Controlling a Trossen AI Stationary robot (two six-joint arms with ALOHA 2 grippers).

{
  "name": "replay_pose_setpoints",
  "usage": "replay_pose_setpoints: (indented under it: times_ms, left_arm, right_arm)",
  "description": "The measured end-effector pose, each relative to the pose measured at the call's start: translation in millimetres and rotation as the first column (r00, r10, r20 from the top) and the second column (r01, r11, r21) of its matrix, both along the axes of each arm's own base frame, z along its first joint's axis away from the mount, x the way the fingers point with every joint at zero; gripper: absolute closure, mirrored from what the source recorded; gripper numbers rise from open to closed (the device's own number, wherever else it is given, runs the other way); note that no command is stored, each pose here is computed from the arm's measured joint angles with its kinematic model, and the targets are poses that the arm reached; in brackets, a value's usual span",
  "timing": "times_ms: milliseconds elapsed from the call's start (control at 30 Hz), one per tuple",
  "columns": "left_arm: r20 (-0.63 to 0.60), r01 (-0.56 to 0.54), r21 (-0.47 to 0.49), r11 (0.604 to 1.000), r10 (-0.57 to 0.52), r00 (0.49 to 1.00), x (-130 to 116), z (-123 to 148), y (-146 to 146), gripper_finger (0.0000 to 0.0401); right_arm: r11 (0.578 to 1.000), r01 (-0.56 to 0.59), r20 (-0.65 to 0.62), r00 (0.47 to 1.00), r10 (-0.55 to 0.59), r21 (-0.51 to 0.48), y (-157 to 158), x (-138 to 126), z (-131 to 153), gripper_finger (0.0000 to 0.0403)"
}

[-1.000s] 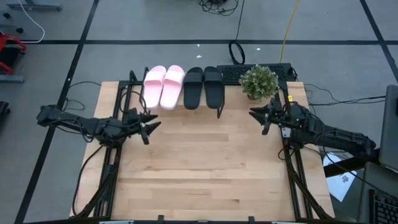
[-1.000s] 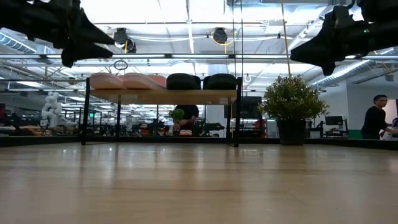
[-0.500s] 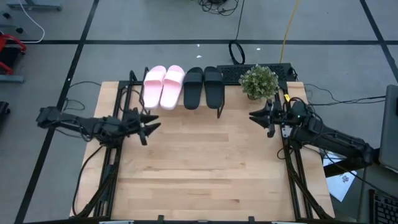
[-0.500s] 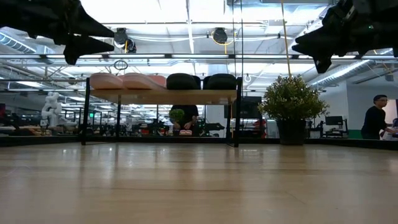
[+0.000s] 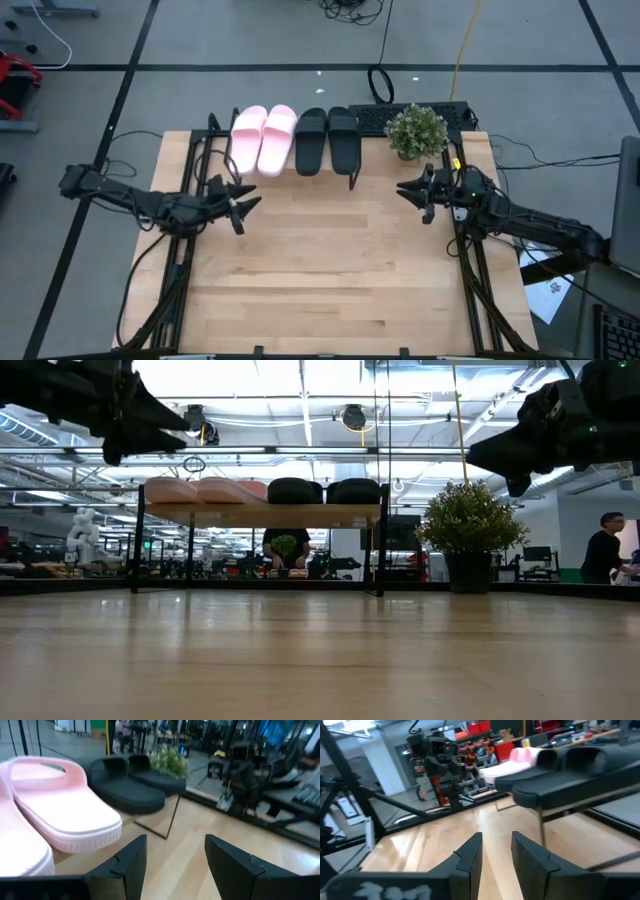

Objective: Pick and place slides into the shelf
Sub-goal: Return to Home Position

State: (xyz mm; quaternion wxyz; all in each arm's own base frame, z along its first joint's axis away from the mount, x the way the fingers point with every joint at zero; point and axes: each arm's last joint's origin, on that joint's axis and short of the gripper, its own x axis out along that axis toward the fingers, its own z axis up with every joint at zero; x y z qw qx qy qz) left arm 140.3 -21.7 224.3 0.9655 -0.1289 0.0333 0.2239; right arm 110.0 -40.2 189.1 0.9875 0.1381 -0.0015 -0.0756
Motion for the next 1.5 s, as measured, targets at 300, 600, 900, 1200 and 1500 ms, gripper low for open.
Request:
replay_pose_setpoints:
  times_ms: [300, 600, 900, 1200, 1500]
  left_arm:
    - [-0.065, 0.094, -0.016, 0.995, -0.095, 0.993, 5, -5, 30, 0.0203]
    - [-0.102, 0.017, 0.008, 1.000, -0.016, 0.995, -6, -5, 55, 0.0203]
    - [0.008, 0.024, 0.032, 0.999, -0.024, 1.000, -24, -22, 50, 0.0203]
    - [-0.002, 0.037, 0.040, 0.998, -0.037, 0.999, -31, -39, 45, 0.0203]
    - [0.001, -0.011, 0.041, 0.999, 0.011, 1.000, -30, -54, 41, 0.0203]
  right_arm:
    - [0.999, -0.031, 0.014, 0.999, 0.031, 0.034, -6, -3, 1, 0.0307]
    - [0.995, -0.064, -0.021, 0.998, 0.065, 0.077, -5, -3, -4, 0.0307]
    - [0.999, -0.030, -0.032, 0.999, 0.031, 0.025, 2, 0, -4, 0.0307]
    - [0.999, -0.022, 0.031, 0.999, 0.023, -0.033, 8, 3, -2, 0.0307]
    - [0.999, 0.024, 0.146, 0.989, -0.019, -0.030, 14, 4, -6, 0.0307]
